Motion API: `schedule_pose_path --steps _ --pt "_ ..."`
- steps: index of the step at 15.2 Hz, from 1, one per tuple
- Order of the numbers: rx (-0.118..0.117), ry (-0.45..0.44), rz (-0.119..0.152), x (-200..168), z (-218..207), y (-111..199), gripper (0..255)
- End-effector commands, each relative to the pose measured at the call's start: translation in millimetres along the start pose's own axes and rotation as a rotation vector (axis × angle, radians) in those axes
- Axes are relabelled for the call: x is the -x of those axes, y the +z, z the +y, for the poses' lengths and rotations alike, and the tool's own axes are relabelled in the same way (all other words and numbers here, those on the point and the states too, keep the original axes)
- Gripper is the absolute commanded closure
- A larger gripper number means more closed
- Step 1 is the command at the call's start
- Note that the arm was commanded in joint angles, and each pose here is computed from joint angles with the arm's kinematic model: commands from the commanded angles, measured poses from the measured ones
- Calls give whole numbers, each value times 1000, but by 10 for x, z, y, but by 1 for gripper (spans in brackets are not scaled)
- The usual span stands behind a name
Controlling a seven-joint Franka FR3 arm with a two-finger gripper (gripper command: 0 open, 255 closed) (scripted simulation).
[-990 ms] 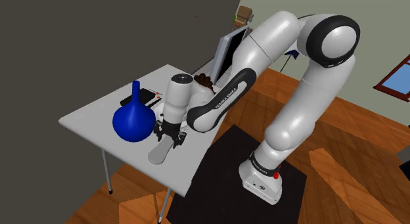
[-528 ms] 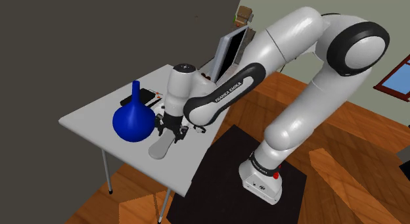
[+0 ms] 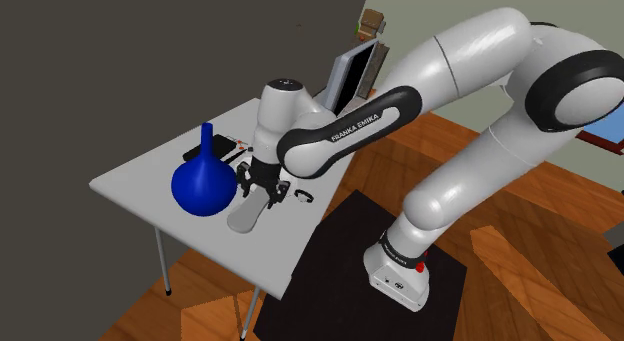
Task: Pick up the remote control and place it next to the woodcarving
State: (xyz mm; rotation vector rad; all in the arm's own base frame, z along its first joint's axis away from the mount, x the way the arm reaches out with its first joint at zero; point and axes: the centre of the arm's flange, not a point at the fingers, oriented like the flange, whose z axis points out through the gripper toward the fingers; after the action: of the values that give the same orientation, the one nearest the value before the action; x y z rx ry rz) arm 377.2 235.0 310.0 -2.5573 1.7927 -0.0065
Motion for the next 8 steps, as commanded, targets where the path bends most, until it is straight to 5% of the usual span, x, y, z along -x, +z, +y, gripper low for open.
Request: schedule_pose_path --steps 1,8 --pt "0 0 -1 -4 5 -103 255" --pt "0 0 -1 -2 -1 -473 255"
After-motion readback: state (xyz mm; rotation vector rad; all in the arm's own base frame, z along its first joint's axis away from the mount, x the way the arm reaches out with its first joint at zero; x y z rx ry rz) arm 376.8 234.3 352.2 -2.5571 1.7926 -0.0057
